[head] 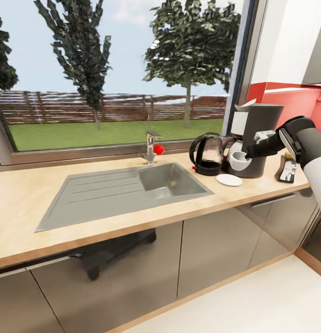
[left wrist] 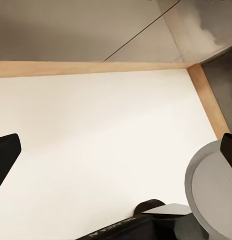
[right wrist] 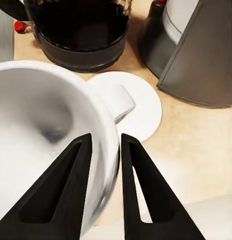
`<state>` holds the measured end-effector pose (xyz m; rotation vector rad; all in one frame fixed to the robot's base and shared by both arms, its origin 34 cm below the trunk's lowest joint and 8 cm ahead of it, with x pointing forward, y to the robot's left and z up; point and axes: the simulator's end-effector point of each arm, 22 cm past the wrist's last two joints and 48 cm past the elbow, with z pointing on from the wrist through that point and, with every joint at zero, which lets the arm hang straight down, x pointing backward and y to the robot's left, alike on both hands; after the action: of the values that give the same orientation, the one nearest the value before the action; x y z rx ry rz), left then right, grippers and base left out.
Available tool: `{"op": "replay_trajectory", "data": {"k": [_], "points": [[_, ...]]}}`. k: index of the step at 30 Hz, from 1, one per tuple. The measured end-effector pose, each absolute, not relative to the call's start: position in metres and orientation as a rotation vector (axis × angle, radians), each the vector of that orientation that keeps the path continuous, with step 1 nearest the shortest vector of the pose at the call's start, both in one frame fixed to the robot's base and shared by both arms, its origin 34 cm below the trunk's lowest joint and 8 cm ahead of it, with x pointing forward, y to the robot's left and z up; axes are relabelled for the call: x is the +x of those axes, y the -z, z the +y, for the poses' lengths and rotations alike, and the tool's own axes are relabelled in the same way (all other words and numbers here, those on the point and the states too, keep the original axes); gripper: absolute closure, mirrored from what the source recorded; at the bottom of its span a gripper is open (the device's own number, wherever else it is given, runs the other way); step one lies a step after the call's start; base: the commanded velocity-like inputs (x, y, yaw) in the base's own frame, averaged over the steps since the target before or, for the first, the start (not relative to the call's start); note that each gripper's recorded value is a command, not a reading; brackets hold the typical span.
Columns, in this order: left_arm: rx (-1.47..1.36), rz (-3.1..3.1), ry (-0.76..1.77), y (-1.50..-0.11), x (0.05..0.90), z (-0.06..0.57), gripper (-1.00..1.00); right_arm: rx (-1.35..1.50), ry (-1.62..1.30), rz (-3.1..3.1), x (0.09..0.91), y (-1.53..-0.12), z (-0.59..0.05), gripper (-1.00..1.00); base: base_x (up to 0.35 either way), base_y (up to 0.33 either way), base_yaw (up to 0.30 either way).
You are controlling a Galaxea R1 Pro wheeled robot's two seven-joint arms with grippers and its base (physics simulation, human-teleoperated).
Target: Set up a coffee station on the kitchen countertop: keep the coffee maker on the countertop, move the bottle of coffee from the kitchen shelf to the counter next to the coffee maker, place a paper coffee filter on top of the coffee maker, put the saucer next to the coffee maker with the coffee cup on the saucer, and place the electric kettle next to the coffee maker.
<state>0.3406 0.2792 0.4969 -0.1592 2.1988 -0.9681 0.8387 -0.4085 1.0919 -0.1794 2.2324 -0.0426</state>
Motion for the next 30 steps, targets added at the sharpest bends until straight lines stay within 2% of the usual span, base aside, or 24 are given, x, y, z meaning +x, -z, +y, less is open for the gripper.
{"op": "replay_trajectory", "data": {"k": [30], "points": [[-0.163, 2.197, 0.968, -0.497, 0.341, 0.28, -1.0, -0.14, -0.043, 2.339, 0.832, -1.047, -0.41, 1.0, 0.115, -0.079, 0.0]]}}
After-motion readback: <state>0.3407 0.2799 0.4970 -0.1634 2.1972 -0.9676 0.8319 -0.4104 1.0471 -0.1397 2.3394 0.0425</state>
